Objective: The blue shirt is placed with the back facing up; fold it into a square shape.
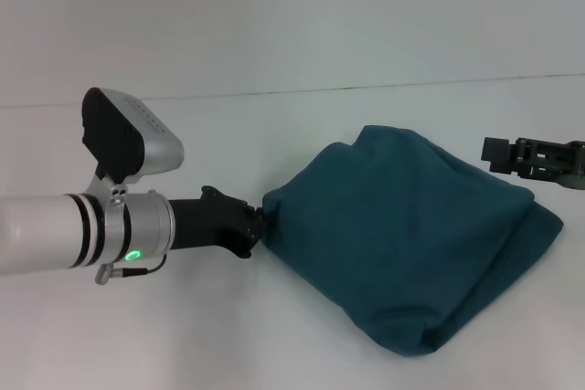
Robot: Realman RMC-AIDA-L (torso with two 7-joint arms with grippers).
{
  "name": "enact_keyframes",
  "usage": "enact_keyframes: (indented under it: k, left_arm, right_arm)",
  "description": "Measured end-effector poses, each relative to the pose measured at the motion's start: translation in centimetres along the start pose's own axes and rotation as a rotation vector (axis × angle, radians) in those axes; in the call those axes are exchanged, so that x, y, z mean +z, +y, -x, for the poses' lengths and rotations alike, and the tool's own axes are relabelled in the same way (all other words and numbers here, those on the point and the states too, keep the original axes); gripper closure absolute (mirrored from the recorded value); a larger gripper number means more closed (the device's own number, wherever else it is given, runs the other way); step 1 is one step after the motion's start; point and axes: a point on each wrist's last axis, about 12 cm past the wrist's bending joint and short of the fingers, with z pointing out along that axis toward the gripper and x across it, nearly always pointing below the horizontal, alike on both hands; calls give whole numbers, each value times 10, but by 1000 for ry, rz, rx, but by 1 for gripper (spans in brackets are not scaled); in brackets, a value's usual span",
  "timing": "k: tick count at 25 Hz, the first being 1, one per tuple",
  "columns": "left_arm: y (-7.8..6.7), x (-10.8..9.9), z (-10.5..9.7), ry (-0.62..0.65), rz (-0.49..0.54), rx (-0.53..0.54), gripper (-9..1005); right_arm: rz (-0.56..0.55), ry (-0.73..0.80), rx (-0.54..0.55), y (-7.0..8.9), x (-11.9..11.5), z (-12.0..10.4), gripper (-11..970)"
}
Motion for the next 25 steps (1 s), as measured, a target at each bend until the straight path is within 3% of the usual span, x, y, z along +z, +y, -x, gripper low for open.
enact_keyframes:
  k: [13,25]
  left_arm:
    - [22,-5,17,-31,138,39,994]
    - [37,-1,41,-50,289,168,994]
  right_arm:
    - [-9,-47,-27,-4,7,-8,66]
    - [-48,-79,-32,-10,15,-14,68]
